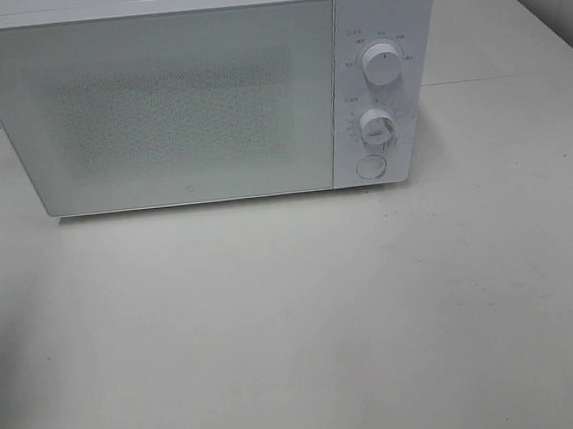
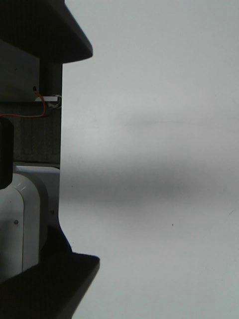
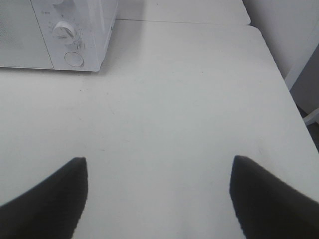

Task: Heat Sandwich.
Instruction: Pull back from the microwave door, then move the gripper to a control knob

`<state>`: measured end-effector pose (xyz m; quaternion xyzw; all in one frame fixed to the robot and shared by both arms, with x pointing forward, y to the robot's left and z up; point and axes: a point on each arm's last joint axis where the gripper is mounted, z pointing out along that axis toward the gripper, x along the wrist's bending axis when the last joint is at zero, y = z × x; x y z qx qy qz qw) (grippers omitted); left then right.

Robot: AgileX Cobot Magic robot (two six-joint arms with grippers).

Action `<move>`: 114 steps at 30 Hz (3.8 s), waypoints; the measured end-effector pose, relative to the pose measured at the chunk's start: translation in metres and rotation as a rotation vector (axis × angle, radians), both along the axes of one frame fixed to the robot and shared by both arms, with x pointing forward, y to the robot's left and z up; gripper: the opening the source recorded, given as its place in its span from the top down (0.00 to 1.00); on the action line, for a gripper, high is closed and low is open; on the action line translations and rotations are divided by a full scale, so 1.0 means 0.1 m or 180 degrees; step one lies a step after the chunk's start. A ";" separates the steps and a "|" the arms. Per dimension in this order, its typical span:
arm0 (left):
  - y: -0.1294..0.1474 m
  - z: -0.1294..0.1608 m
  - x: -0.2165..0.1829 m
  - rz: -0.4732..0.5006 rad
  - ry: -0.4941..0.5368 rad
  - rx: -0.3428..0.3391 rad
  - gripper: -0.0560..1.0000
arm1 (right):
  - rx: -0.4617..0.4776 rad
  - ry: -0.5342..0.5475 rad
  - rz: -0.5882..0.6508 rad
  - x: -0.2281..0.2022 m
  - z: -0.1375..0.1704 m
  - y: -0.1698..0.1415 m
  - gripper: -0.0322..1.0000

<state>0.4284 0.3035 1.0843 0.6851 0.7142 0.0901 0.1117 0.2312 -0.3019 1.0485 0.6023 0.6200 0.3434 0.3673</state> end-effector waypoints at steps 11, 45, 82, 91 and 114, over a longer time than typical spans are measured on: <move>0.01 0.13 -0.80 -0.0018 -0.0790 0.0139 0.03 | 0.0000 0.0000 0.0000 0.00 0.00 0.00 0.23; -0.02 -0.29 -1.98 0.0016 -0.2587 0.0189 0.03 | 0.0000 0.0000 0.0000 0.00 0.00 0.00 0.23; -0.02 -0.29 -1.98 0.0016 -0.2587 0.0189 0.03 | 0.0000 0.0000 0.0000 0.00 0.00 0.00 0.23; -0.02 -0.29 -1.98 0.0016 -0.2587 0.0189 0.03 | 0.0000 0.0000 0.0000 0.00 0.00 0.00 0.23; -0.02 -0.29 -1.98 0.0016 -0.2587 0.0189 0.03 | -0.0007 -0.0194 0.0018 0.27 0.22 0.01 0.23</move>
